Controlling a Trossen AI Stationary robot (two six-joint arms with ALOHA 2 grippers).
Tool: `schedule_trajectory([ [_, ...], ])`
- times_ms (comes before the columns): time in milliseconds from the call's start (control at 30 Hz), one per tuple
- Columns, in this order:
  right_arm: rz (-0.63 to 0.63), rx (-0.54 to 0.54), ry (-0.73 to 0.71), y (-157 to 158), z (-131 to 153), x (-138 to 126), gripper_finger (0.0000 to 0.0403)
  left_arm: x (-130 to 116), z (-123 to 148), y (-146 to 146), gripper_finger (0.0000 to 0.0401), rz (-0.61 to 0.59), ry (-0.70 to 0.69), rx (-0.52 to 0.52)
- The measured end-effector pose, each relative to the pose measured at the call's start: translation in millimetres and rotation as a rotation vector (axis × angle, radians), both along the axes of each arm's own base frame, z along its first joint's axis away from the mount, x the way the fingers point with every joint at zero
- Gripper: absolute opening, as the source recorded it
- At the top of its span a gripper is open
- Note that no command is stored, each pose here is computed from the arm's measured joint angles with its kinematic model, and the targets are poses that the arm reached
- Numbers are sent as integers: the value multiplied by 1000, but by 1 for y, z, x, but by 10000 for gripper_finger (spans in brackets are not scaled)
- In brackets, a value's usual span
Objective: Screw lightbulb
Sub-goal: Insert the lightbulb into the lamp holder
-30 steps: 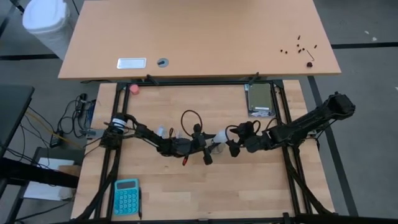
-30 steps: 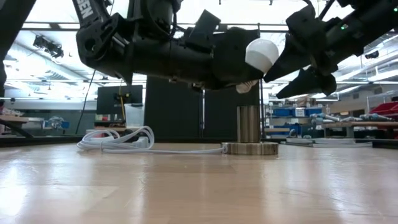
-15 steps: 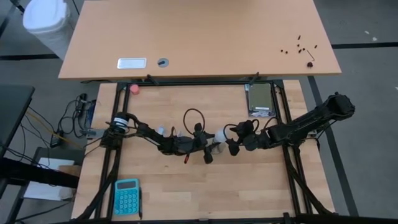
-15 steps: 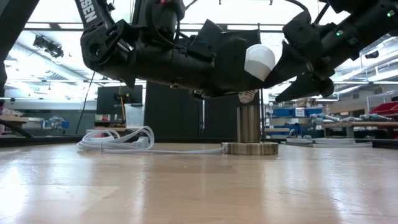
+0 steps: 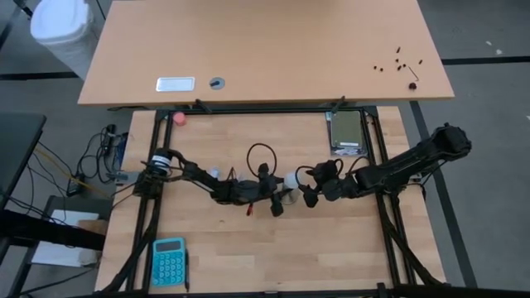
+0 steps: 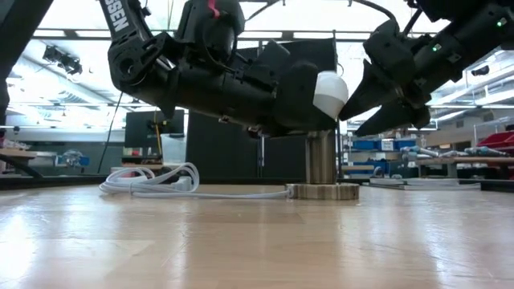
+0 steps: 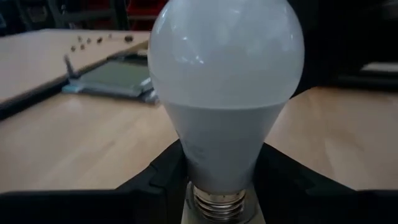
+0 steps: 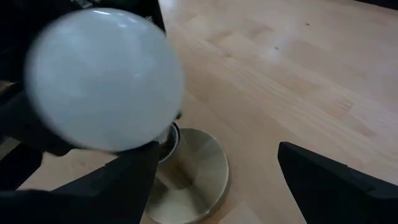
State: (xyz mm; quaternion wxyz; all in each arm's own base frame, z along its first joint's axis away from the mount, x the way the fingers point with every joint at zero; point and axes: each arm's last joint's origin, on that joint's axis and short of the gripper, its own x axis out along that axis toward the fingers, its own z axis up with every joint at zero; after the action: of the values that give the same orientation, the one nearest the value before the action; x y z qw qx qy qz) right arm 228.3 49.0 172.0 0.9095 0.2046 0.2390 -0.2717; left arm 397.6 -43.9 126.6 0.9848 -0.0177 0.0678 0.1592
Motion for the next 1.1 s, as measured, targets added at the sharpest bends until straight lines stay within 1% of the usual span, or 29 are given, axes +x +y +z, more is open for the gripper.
schedule_trajectory([
  [300, 4, 0, -2, 1, -3, 3, 345, 0, -2, 2, 159, -6, 20, 9],
  [467, 14, -3, 4, 1, -3, 3, 345, 0, -2, 1, 163, -31, 24, 19],
  [800, 33, -23, -5, 0, -1, 5, 345, 0, -2, 1, 238, -42, 27, 20],
  [900, 38, -22, 1, -1, -2, 5, 345, 0, -3, 1, 245, -42, 36, 24],
  [1033, 46, -31, 7, -1, -2, 5, 345, -1, -7, 2, 246, -14, 92, 54],
  [1100, 47, -32, 15, -1, -2, 5, 345, -1, -7, 2, 246, -12, 88, 54],
])
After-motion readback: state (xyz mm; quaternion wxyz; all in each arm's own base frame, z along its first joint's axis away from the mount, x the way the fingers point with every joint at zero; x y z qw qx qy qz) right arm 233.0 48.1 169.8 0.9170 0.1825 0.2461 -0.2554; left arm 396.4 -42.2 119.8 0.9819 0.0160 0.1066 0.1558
